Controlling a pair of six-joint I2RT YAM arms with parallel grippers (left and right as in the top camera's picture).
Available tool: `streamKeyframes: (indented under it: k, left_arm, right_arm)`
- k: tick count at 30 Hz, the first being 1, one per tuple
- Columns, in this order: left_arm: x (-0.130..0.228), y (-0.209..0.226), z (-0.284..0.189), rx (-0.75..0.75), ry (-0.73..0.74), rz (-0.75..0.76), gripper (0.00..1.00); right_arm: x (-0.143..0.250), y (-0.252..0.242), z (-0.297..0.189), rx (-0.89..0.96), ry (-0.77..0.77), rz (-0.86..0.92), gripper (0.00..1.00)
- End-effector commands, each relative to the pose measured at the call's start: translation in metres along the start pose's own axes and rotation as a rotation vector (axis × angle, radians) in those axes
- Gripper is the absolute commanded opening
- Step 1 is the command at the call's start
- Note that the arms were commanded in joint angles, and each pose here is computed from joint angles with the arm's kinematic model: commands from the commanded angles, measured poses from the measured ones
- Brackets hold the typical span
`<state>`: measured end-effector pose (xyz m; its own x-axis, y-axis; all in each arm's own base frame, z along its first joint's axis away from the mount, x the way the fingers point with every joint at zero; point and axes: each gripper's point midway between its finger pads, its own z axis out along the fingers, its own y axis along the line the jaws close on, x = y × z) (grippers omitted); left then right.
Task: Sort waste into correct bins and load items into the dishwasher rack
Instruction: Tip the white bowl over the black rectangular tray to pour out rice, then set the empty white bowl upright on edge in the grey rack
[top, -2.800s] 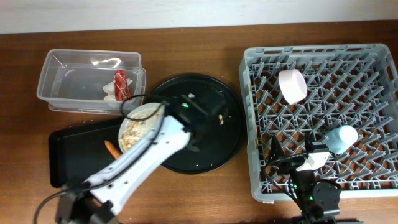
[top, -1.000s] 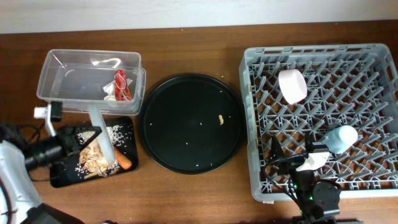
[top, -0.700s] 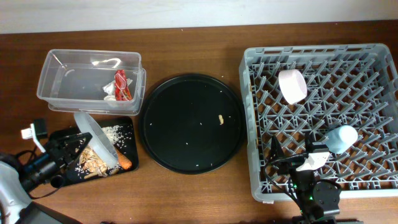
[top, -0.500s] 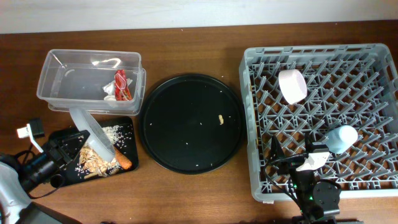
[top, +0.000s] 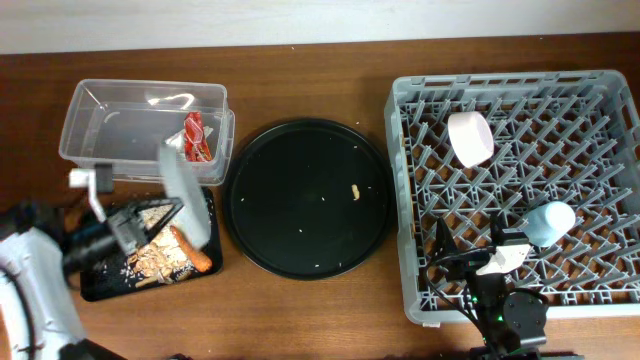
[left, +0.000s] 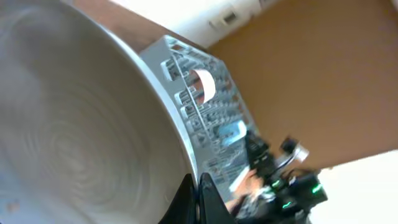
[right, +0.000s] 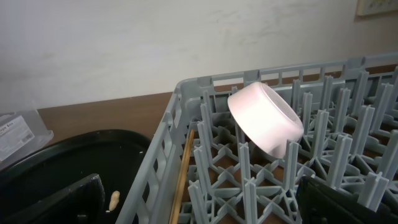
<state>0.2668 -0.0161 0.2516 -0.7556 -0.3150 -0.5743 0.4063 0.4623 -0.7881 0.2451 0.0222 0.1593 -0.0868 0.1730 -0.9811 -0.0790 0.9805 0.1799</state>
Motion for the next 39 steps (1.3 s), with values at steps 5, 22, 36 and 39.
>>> streamKeyframes:
  k: [5,22,36,39]
  left_arm:
    - [-0.044,-0.04,0.1,0.135,0.138,0.176,0.0]
    - [0.031,-0.188,0.338,0.41,0.109,0.202,0.0]
    - [0.048,-0.129,0.382,0.277,0.114,0.013,0.06]
    - [0.055,-0.104,0.386,0.169,0.131,-0.013,0.31]
  right_arm:
    - [0.002,-0.001,0.0,0.001,0.001,0.0,0.98]
    - [0.002,-0.001,0.0,0.001,0.001,0.0,0.98]
    - [0.002,-0.001,0.0,0.001,0.001,0.0,0.98]
    - [0.002,-0.001,0.0,0.001,0.001,0.0,0.98]
